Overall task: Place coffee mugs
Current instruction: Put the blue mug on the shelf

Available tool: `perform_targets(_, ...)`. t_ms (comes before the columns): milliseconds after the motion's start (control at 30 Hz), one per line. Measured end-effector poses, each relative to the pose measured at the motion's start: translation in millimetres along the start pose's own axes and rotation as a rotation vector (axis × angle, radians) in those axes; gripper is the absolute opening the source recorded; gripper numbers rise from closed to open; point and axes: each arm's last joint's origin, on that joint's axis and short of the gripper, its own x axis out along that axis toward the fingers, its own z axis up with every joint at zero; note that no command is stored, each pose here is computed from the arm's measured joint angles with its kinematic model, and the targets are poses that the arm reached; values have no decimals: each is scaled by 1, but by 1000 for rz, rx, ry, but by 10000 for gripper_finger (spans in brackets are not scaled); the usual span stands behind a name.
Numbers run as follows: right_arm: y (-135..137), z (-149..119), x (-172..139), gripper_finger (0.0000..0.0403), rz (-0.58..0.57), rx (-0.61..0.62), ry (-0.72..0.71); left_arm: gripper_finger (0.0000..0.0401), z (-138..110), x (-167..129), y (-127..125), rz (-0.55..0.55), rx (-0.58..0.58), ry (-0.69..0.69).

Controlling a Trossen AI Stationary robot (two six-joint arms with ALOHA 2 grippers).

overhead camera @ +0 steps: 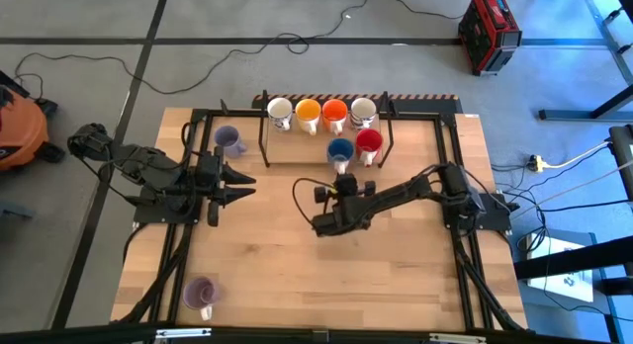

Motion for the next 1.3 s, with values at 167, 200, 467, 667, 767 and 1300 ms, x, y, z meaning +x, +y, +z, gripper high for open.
perform_targets(167,0,6,12,31,-30,18,-2,110,0,0,0,0,0,0)
perform_targets(200,0,7,15,31,-34,23,1,110,0,0,0,0,0,0)
perform_targets(467,0,11,26,35,-65,18,43,110,0,0,0,-1,0,0)
perform_targets(667,0,13,30,35,-74,12,38,110,0,0,0,-1,0,0)
perform_targets(767,2,14,33,40,-64,8,40,110,0,0,0,-1,0,0)
perform_targets(1300,8,18,43,60,-45,-7,57,110,0,0,0,-2,-1,0)
